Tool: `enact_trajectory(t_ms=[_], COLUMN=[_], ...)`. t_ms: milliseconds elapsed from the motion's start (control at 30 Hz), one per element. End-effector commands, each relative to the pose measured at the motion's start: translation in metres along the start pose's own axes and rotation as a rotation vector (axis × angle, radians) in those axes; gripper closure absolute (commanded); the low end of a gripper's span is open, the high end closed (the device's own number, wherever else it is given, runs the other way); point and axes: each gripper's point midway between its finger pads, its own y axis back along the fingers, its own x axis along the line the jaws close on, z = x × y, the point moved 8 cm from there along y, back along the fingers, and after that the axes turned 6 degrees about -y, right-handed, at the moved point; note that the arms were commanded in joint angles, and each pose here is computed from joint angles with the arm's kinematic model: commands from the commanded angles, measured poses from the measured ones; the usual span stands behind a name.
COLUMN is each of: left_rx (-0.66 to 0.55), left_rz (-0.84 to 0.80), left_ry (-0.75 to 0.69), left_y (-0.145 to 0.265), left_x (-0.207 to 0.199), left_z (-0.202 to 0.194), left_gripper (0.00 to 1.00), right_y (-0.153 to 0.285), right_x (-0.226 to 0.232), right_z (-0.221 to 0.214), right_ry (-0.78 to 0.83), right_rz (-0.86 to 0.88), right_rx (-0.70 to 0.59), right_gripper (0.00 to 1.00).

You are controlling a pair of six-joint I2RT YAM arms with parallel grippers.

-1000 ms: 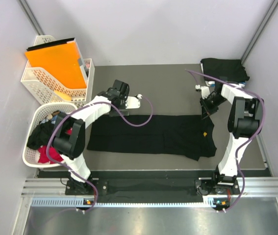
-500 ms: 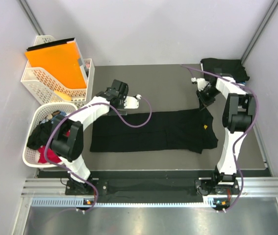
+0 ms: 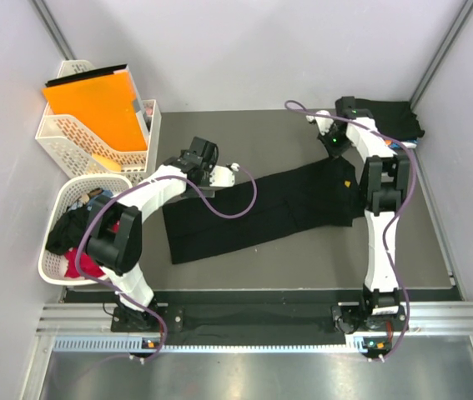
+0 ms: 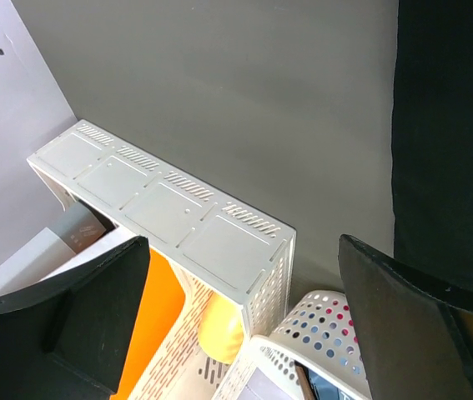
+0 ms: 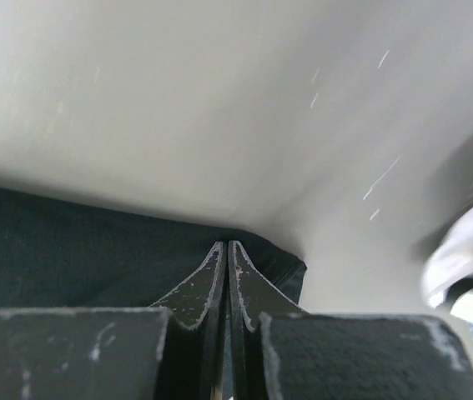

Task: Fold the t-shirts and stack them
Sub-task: Rotate the tshirt 90 degrees

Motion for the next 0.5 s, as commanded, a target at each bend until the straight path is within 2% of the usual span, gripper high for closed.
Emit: enact_trajectory(t_ms=[0,167,300,467], left_rx=[0.012,0.011,0.012,0.007], left_rz=[0.042,0.031,0.033,0.046], left_ry=[0.025,0.025,0.031,0.035], left_y=[0.007,0.009,0.013,0.016], left_x=[0.009,0.004,0.001,-0.002], left_z=[-0.001,-0.001,-0.003,-0.004], left_gripper=[0.01,0.01,0.01,0.01], right_y=[-0.025,-0.028,-0.018,0.020], right_x=[-0.001,0.003,0.003,-0.002], right_z=[0.032,0.064,0.086,0.104], right_ry=[0.141,0.199,0.184,0.112], right_rz=[-0.097,-0.215,-0.273,-0.381], right_rx=[-0.073,-0.173,-0.267,-0.363], right_gripper=[1.00,1.00,1.00,0.95])
